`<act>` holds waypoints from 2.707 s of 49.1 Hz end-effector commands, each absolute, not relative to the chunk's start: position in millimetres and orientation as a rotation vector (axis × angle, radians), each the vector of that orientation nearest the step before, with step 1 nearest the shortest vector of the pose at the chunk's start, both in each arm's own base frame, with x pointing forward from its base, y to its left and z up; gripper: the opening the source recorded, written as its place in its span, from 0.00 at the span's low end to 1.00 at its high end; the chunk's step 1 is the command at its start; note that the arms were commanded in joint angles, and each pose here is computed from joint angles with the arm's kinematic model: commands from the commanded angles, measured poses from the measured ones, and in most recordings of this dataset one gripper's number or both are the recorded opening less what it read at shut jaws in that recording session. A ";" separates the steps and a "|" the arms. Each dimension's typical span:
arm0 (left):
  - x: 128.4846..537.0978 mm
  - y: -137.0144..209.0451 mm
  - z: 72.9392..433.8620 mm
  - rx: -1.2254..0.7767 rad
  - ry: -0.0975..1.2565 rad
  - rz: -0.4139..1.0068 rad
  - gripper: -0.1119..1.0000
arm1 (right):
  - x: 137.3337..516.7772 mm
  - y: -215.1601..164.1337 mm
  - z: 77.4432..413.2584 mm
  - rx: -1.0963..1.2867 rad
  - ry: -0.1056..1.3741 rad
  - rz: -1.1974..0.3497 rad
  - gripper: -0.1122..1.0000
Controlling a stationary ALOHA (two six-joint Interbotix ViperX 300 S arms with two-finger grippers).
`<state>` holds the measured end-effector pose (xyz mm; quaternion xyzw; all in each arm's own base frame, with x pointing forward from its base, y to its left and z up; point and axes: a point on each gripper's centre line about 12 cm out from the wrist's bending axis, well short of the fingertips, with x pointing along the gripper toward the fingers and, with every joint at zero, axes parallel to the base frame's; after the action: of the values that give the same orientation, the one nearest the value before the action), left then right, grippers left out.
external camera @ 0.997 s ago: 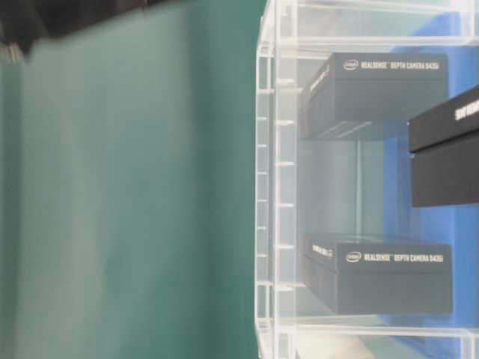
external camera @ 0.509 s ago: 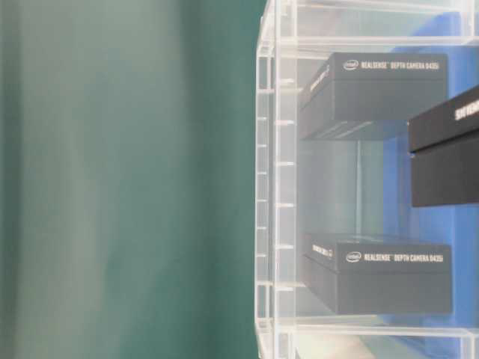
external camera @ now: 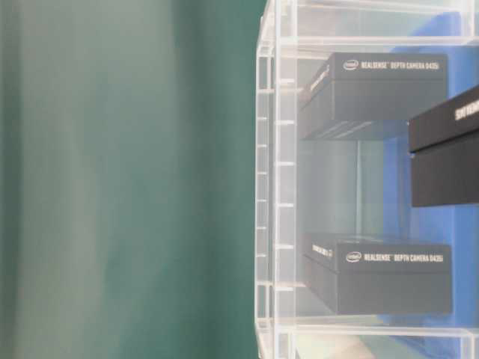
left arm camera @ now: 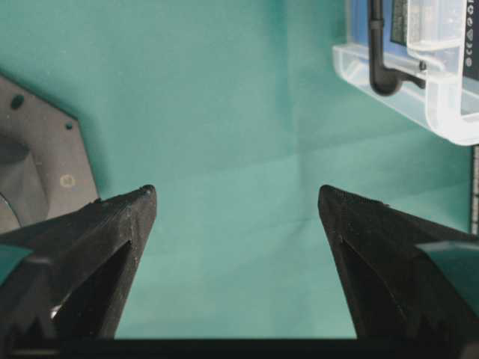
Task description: Take out the box from the case.
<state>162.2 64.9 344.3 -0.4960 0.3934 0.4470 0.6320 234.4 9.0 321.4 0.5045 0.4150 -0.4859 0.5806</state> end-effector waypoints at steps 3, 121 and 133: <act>164.5 63.5 347.5 -1.135 0.891 1.012 0.93 | 231.1 -20.6 329.2 1.180 0.932 -1.148 0.92; 324.4 82.4 354.5 -1.068 0.944 0.935 0.93 | 230.2 -105.5 315.2 1.097 0.935 -1.184 0.92; 355.2 83.4 356.1 -1.058 0.943 0.920 0.93 | 232.4 -105.7 315.2 1.098 0.925 -1.173 0.92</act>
<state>348.7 84.1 342.1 -0.4662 0.4325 0.4164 0.6497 231.0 -105.8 310.8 0.4715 0.4059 -0.5114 0.5928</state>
